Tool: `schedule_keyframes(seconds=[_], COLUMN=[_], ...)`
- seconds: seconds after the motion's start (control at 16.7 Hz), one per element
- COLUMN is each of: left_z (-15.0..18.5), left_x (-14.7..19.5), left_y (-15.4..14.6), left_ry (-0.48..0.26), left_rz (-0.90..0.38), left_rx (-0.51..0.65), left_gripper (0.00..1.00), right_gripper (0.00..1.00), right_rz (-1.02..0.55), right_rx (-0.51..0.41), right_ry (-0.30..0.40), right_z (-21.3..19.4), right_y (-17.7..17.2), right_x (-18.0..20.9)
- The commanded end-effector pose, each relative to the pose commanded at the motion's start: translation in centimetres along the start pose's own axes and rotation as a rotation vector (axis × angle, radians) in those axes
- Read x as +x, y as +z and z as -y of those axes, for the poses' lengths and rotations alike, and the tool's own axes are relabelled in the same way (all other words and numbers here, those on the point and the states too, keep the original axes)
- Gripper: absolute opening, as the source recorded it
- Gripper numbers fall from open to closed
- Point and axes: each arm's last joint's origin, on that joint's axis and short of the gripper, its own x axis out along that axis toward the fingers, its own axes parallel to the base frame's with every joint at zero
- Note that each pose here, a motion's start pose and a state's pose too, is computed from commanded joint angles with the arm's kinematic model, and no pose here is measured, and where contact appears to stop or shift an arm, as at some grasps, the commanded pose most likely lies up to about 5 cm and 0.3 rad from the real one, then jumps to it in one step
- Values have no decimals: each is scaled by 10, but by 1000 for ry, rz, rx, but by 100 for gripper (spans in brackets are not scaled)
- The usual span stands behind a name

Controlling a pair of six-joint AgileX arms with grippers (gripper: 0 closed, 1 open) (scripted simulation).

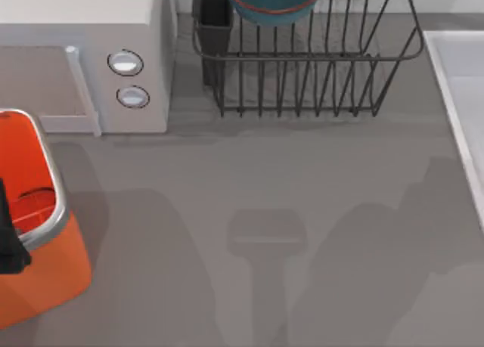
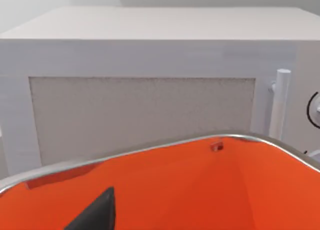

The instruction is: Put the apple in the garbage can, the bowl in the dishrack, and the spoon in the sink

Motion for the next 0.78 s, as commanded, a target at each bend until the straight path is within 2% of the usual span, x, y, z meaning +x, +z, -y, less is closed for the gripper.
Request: schedule_keyframes(seconds=[0.24, 0.42, 0.78], left_z=[0, 0, 0], left_x=[0, 0, 0], left_y=[0, 0, 0], left_ry=[0, 0, 0], left_rz=[0, 0, 0], left_rx=[0, 0, 0], left_gripper=[100, 100, 100], right_gripper=[0, 0, 0], right_rz=[33, 65, 78], right_rx=[-1, 0, 6], right_ry=[-16, -25, -25], right_z=[-15, -37, -80], right_y=[73, 114, 151], right_x=[-7, -2, 25])
